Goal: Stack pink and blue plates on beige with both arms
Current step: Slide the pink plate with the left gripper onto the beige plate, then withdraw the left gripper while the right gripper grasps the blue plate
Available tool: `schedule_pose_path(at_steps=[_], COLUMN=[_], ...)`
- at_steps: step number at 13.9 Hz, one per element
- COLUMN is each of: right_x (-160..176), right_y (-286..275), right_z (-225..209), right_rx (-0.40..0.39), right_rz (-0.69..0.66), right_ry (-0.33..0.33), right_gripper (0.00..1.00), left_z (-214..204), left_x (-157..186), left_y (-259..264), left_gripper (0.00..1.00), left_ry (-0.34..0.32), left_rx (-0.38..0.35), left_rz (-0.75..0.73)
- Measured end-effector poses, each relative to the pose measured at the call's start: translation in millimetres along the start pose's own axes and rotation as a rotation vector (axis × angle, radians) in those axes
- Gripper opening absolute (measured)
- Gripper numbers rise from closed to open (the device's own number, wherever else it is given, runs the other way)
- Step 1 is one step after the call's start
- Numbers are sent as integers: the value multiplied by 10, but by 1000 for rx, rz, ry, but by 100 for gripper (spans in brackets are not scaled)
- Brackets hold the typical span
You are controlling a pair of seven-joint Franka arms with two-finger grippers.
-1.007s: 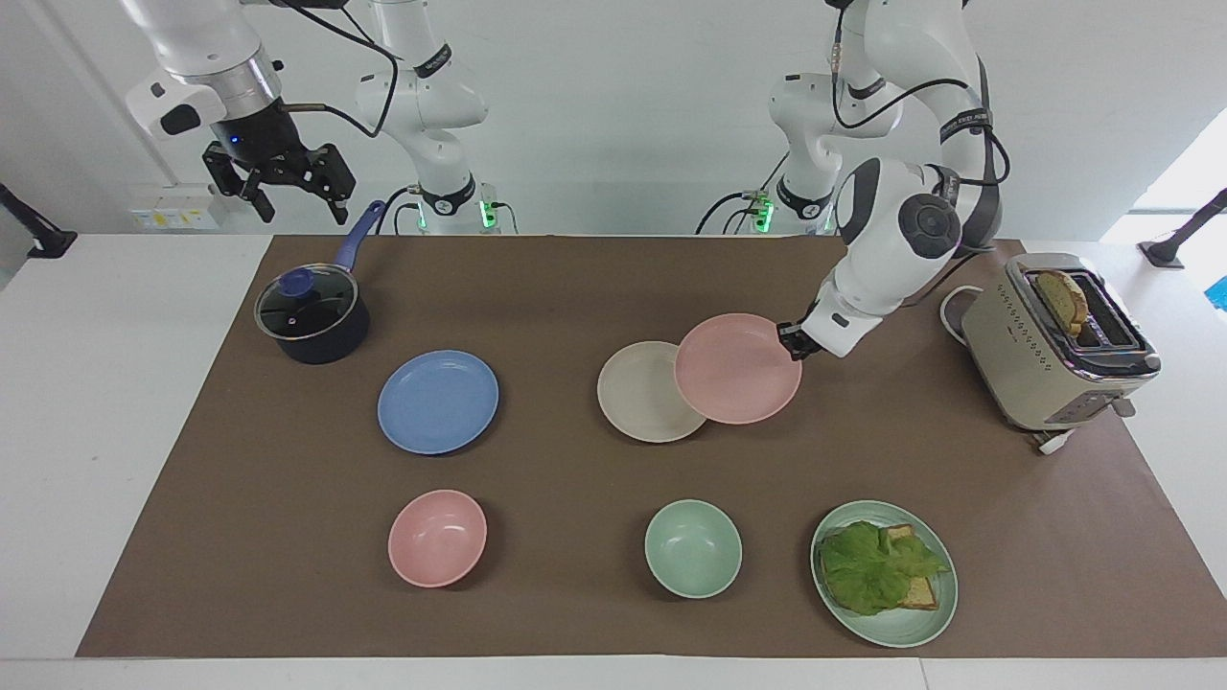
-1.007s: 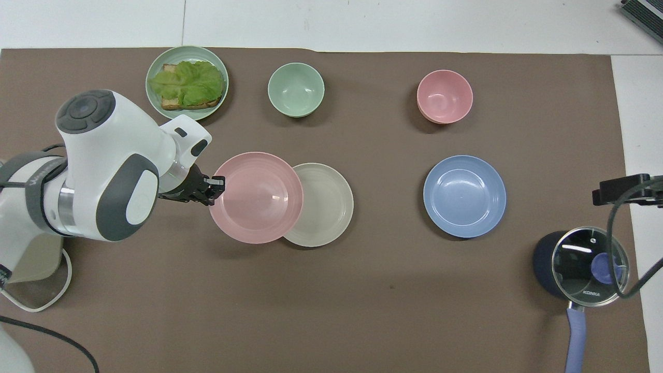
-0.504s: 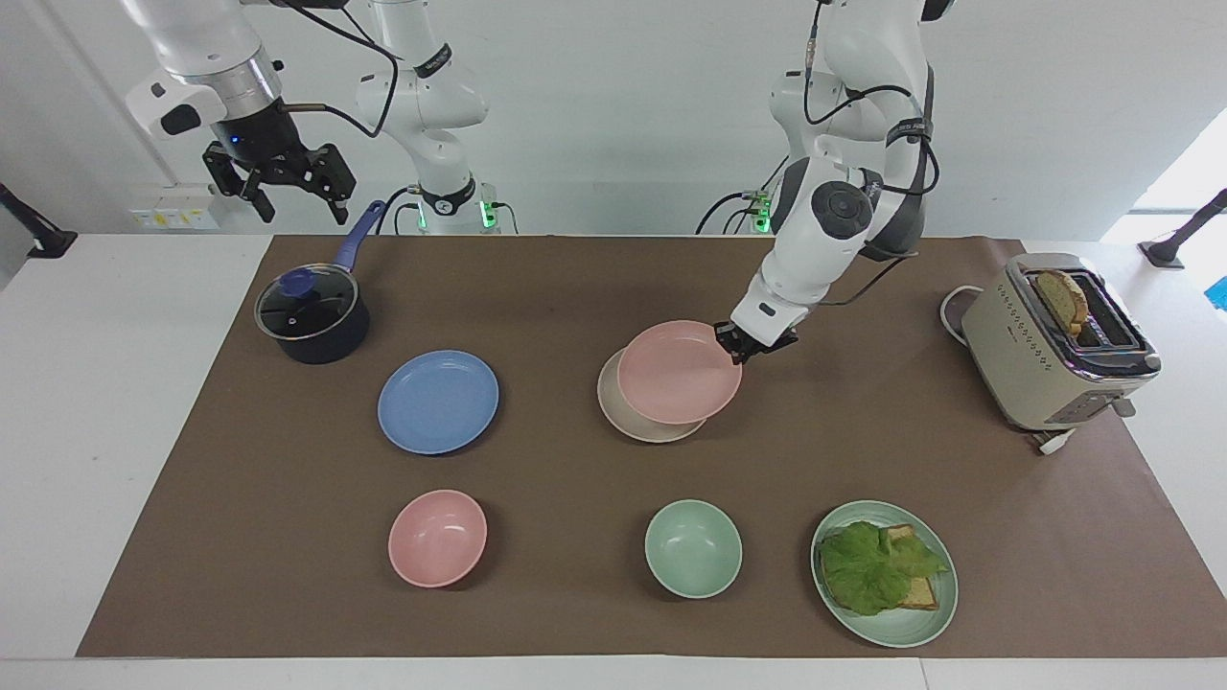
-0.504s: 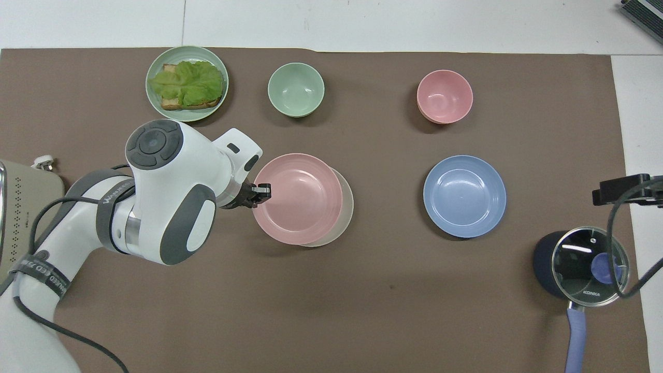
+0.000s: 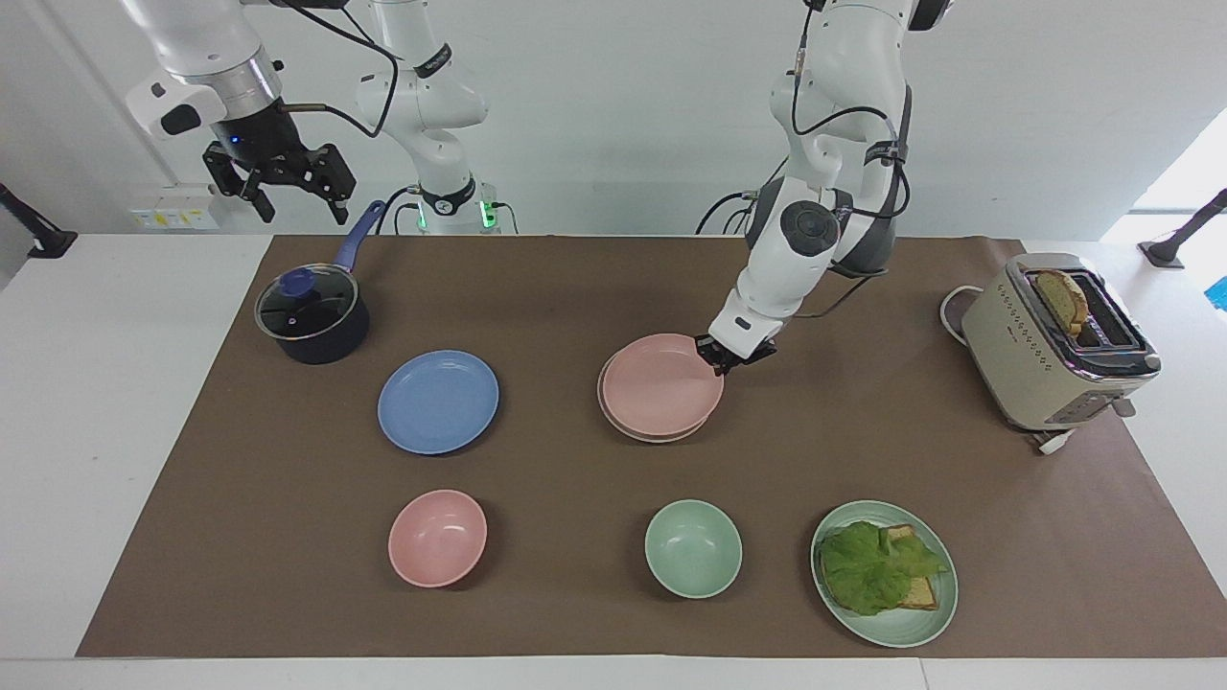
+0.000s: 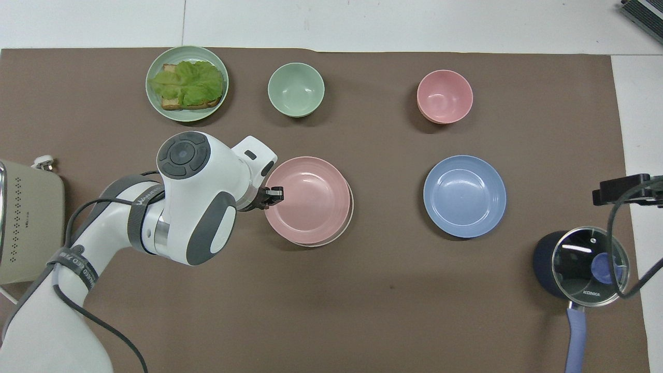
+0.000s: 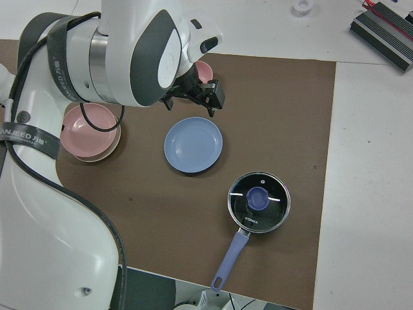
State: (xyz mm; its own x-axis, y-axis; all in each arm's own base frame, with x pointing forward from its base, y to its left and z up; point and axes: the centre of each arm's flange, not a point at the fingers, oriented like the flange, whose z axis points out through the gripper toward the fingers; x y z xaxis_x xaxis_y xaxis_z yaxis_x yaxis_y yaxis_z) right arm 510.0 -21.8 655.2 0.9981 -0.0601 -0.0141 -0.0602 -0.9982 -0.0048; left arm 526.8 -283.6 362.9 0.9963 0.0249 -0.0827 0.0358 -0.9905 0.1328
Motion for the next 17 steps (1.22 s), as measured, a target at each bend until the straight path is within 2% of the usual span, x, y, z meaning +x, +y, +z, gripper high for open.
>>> schedule_pose_path(at_steps=[2, 3, 4, 5, 8, 10, 11, 13, 15, 17], right_x=[0, 0, 0, 0, 0, 1, 17, 114, 229, 369], right_y=[0, 0, 0, 0, 5, -3, -13, -52, -163, -268], right_z=[0, 0, 0, 0, 0, 10, 51, 253, 631, 1079], right_rx=[0, 0, 0, 0, 0, 0, 0, 0, -2, -6], right_rz=[0, 0, 0, 0, 1, -2, -4, -13, -41, -60], right_ry=[0, 0, 0, 0, 0, -1, 0, 28, 24, 16], right_gripper=[100, 100, 100, 100, 100, 100, 100, 100, 100, 100], left_z=[10, 8, 5, 4, -11, -83, -145, -352, -749, -1193], left_x=[1, -1, -3, -6, -3, 44, 85, 194, 334, 438], left_y=[8, 19, 33, 47, 67, 56, 25, -123, -397, -727], left_gripper=[5, 11, 21, 36, 69, 96, 100, 100, 100, 100], left_ry=[2, 5, 10, 13, 19, 34, 44, 52, 40, 38], left_rx=[-1, -2, -4, -5, -8, -14, -14, 12, 47, 52], left_rz=[1, 3, 5, 8, 11, 7, 2, -7, -9, 10])
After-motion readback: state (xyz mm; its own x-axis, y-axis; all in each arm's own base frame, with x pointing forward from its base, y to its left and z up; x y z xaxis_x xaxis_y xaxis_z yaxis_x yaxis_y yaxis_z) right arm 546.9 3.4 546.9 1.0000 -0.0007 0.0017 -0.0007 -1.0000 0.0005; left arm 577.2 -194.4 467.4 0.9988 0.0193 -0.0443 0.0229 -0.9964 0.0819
